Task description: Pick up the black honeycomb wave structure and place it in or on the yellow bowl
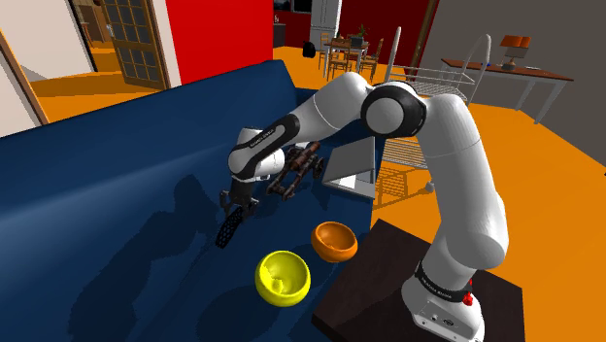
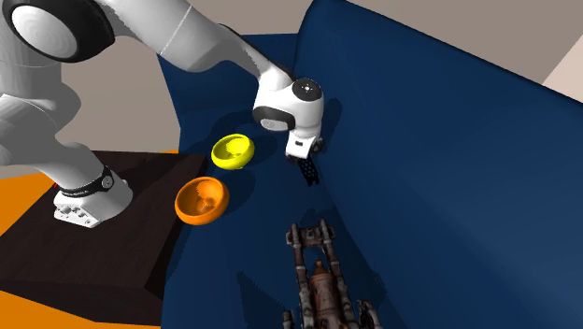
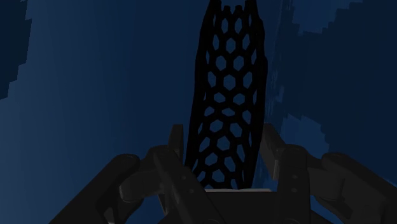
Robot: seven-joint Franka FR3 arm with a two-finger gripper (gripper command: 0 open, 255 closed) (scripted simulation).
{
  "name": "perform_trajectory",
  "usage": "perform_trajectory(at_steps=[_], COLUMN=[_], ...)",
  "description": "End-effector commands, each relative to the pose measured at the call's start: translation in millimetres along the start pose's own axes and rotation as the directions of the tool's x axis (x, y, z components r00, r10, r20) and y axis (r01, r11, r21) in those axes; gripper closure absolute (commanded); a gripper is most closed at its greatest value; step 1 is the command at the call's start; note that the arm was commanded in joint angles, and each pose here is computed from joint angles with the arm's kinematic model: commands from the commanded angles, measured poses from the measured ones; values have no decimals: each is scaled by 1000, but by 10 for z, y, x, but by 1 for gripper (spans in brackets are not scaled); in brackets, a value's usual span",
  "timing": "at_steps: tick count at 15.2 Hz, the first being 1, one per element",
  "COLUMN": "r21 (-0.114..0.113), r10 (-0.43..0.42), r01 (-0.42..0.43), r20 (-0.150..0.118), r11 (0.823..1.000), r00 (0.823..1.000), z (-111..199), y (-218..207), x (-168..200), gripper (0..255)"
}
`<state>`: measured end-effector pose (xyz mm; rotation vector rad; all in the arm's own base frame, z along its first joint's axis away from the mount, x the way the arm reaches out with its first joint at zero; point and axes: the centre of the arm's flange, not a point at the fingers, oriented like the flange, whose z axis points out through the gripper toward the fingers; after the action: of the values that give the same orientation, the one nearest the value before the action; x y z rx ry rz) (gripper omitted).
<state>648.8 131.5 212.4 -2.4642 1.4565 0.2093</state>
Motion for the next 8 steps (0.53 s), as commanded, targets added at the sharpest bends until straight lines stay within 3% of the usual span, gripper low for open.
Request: perform_trajectory(at_steps=[1, 8], r21=[0, 0], r10=[0, 0], r01=[0, 0], r20=[0, 0], r11=[1000, 1000], r00=[1000, 1000], z=[-100, -452], y=[-13, -71], x=[-27, -122], gripper=[255, 255])
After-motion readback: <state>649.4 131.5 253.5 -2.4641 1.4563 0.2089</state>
